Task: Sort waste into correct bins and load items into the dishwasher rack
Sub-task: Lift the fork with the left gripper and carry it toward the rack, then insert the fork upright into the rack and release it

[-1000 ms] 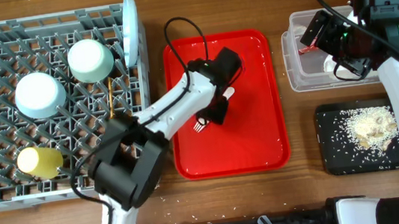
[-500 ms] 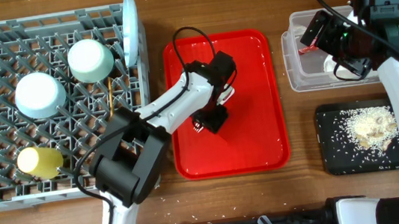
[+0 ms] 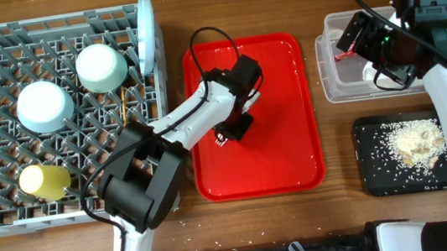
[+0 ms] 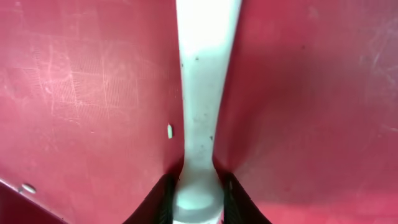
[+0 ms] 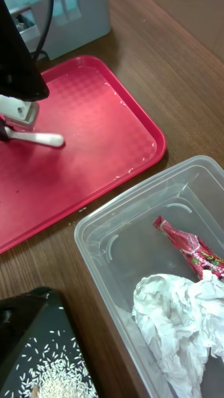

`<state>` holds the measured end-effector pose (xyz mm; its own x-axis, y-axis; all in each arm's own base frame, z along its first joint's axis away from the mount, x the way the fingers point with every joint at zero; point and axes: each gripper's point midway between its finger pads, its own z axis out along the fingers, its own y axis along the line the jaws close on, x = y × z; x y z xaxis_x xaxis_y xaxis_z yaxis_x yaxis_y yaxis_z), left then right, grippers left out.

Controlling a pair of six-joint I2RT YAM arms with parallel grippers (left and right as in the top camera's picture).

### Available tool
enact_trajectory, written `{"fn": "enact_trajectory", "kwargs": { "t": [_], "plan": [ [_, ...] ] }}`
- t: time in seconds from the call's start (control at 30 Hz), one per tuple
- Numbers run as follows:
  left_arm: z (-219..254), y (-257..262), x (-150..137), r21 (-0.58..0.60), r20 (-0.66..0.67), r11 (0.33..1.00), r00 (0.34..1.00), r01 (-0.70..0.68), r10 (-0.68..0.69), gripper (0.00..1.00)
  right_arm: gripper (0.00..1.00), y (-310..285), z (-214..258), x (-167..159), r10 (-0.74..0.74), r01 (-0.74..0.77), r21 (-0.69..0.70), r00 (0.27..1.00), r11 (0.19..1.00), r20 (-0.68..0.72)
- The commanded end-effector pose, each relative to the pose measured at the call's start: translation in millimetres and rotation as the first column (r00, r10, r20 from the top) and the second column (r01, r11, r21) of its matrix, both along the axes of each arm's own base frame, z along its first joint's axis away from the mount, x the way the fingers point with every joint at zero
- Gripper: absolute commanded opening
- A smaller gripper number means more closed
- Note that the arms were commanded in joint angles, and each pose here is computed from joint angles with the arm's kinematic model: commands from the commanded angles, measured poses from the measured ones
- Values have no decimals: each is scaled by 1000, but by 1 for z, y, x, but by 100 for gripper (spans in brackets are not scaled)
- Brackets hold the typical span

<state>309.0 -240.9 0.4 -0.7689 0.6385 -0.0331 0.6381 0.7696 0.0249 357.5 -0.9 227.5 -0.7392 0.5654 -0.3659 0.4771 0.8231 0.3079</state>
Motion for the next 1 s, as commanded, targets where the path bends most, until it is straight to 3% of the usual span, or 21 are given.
{"fn": "enact_trajectory", "kwargs": {
  "t": [0.0, 0.07, 0.23, 0.3, 0.4, 0.57, 0.7, 0.83, 0.9, 0.97],
  "plan": [
    [-14, -2, -17, -24, -87, 998, 995, -54, 52, 13, 100, 1, 7, 2, 17, -16, -5, 1000, 1000, 21],
    [-10, -11, -23, -76, -121, 995, 991, -60, 50, 10, 100, 1, 7, 2, 17, -17, -5, 1000, 1000, 21],
    [-2, -16, -24, -107, -125, 991, 990, -82, 68, 13, 100, 1, 7, 2, 17, -17, -5, 1000, 1000, 21],
    [-2, -15, -25, -104, -130, 991, 989, -84, 71, 4, 100, 1, 7, 2, 17, -16, -5, 1000, 1000, 21],
    [10, -16, -21, -112, -124, 977, 978, -184, 170, 4, 99, 1, 7, 2, 16, -16, -5, 1000, 1000, 21],
    [115, -4, 17, -286, -3, 897, 936, -338, 352, 4, 100, 1, 7, 2, 16, -16, -5, 1000, 1000, 21],
    [189, 74, 50, -407, 104, 759, 800, -508, 591, 4, 100, 1, 7, 2, 17, -16, -5, 1000, 1000, 21],
    [199, 194, 58, -336, 155, 603, 589, -724, 793, 4, 100, 1, 7, 2, 17, -16, -5, 1000, 1000, 21],
    [187, 220, 48, -290, 110, 548, 542, -784, 833, 4, 100, 1, 7, 2, 17, -16, -5, 1000, 1000, 21],
    [168, 226, 34, -262, 30, 571, 585, -778, 810, 4, 100, 1, 7, 2, 17, -16, -5, 1000, 1000, 20]
  ]
}}
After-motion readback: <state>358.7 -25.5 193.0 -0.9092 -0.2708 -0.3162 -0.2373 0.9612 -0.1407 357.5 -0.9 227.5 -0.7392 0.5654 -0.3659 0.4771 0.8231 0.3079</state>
